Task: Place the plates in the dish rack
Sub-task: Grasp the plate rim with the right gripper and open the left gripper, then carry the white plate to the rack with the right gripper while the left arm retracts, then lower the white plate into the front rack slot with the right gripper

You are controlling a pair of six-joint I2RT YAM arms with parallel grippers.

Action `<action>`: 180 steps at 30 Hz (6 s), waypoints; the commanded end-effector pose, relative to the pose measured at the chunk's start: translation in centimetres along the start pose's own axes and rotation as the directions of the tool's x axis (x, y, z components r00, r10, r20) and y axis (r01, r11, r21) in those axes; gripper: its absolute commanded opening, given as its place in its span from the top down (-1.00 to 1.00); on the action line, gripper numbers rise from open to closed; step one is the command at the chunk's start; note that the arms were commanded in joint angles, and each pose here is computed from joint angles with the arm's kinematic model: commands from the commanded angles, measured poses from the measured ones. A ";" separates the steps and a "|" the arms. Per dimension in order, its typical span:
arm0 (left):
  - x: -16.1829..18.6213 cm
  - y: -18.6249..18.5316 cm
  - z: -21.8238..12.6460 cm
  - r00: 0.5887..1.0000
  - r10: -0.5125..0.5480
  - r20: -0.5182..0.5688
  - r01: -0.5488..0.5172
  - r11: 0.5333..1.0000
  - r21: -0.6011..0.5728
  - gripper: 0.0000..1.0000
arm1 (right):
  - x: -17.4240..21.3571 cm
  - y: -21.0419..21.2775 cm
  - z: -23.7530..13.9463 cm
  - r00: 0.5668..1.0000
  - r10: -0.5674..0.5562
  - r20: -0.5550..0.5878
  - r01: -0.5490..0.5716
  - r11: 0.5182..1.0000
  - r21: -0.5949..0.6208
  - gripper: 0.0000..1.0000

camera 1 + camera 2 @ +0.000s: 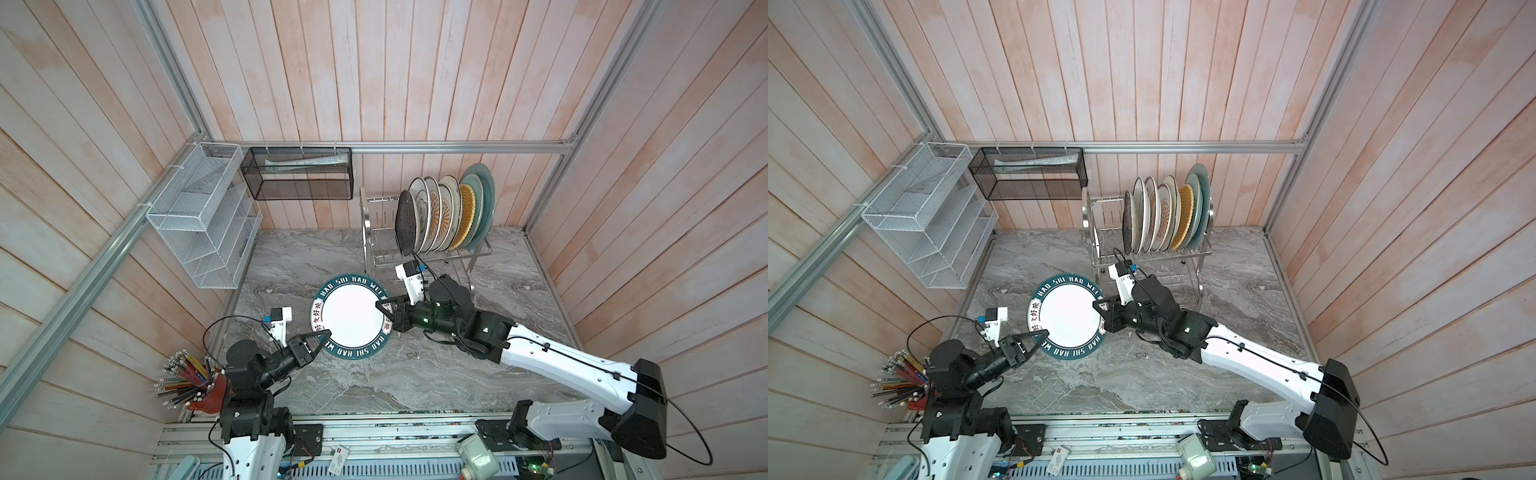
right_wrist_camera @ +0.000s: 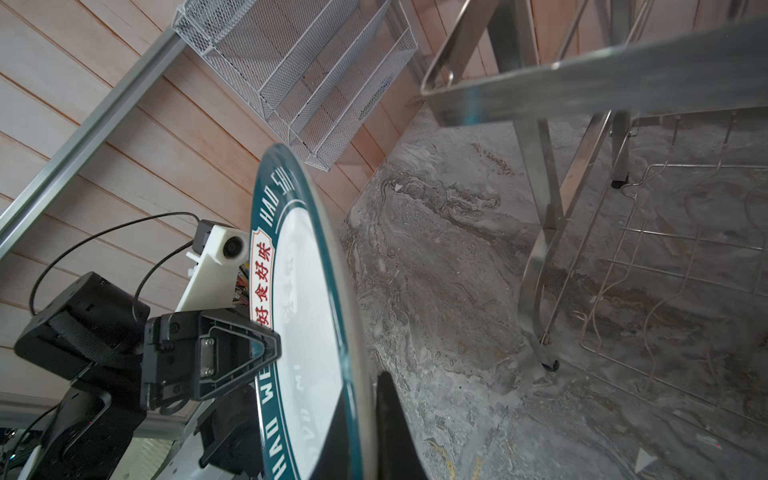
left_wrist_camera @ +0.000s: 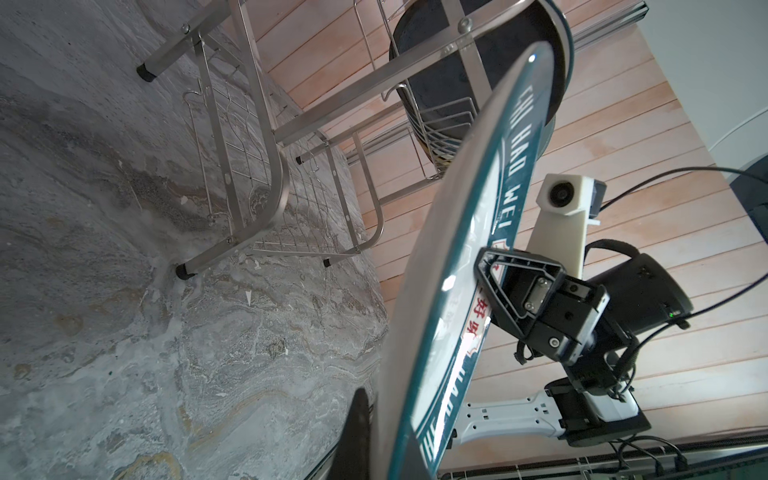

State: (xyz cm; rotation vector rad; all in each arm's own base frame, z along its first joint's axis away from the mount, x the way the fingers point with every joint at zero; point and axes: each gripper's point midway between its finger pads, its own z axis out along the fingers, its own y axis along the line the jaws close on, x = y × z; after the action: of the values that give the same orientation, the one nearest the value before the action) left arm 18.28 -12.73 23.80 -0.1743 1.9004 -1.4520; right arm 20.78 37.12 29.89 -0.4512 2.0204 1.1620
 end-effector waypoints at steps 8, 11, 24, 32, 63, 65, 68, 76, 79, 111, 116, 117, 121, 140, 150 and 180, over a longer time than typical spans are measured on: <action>-0.5 -3.7 -0.5 0.991 0.134 0.012 -0.135 0.986 0.094 0.41 | -4.1 4.9 -1.4 0.986 -0.082 0.143 0.080 0.997 0.017 1.00; -1.0 -4.5 -0.7 0.988 0.153 0.032 -0.155 0.983 0.095 -0.08 | -5.4 5.5 -1.8 0.979 -0.104 0.172 0.100 0.994 0.036 1.00; -1.6 -13.4 -4.4 0.868 0.429 0.250 -0.480 0.855 0.197 -1.00 | -12.9 8.5 -4.5 0.914 -0.237 0.328 0.198 0.969 0.148 1.00; -2.1 -11.4 -3.9 0.855 0.449 0.259 -0.491 0.862 0.127 -1.00 | -21.1 10.7 -8.2 0.792 -0.376 0.481 0.226 0.912 0.342 1.00; -4.1 -9.2 -2.9 0.693 0.673 0.258 -0.682 0.728 -0.069 -1.00 | -28.6 2.6 -8.3 0.686 -0.700 0.201 0.024 0.297 0.955 1.00; -4.0 -9.3 -2.9 0.691 0.676 0.256 -0.686 0.725 -0.063 -1.00 | -28.5 2.0 -7.5 0.694 -0.695 0.188 0.025 0.285 0.958 1.00; -3.8 -9.4 -2.9 0.693 0.675 0.253 -0.688 0.724 -0.047 -1.00 | -28.3 1.2 -6.4 0.706 -0.688 0.167 0.032 0.267 0.963 1.00; -3.6 -9.4 -2.8 0.700 0.669 0.249 -0.685 0.728 -0.030 -1.00 | -27.4 -1.3 -3.6 0.747 -0.652 0.130 0.063 0.263 0.963 1.00; -3.5 -9.4 -2.8 0.702 0.667 0.250 -0.684 0.729 -0.026 -1.00 | -26.9 -2.3 -3.0 0.760 -0.638 0.124 0.064 0.264 0.963 1.00; -3.4 -9.2 -2.5 0.716 0.657 0.237 -0.675 0.738 -0.007 -1.00 | -22.1 -5.6 0.5 0.859 -0.507 0.079 0.127 0.359 0.925 1.00; -3.4 -9.3 -2.5 0.715 0.658 0.237 -0.676 0.736 -0.005 -1.00 | -21.5 -5.2 0.3 0.863 -0.499 0.073 0.134 0.366 0.921 0.96; -3.4 -9.3 -2.5 0.716 0.657 0.237 -0.676 0.737 -0.004 -1.00 | -21.4 -5.0 0.2 0.863 -0.500 0.073 0.135 0.369 0.920 0.94; -3.4 -9.3 -2.5 0.715 0.658 0.235 -0.677 0.736 -0.002 -1.00 | -21.0 -4.5 0.4 0.866 -0.495 0.073 0.142 0.384 0.913 0.91; -3.2 -9.3 -2.4 0.718 0.656 0.231 -0.676 0.737 0.010 -1.00 | -19.6 -3.7 0.0 0.876 -0.477 0.064 0.151 0.398 0.905 0.67; -3.2 -9.2 -2.3 0.722 0.653 0.229 -0.672 0.740 0.010 -1.00 | -19.2 -4.1 -0.7 0.886 -0.460 0.061 0.152 0.413 0.898 0.50; -3.3 -9.1 -2.2 0.728 0.648 0.224 -0.666 0.746 0.010 -1.00 | -22.2 -1.7 -2.7 0.886 -0.423 0.190 0.113 0.594 0.796 -0.30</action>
State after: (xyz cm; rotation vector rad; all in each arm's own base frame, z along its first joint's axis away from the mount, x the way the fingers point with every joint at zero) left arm 16.54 -12.32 33.70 0.3441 1.4913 -0.9575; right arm 36.14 33.12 43.54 -0.1028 1.8543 -0.0049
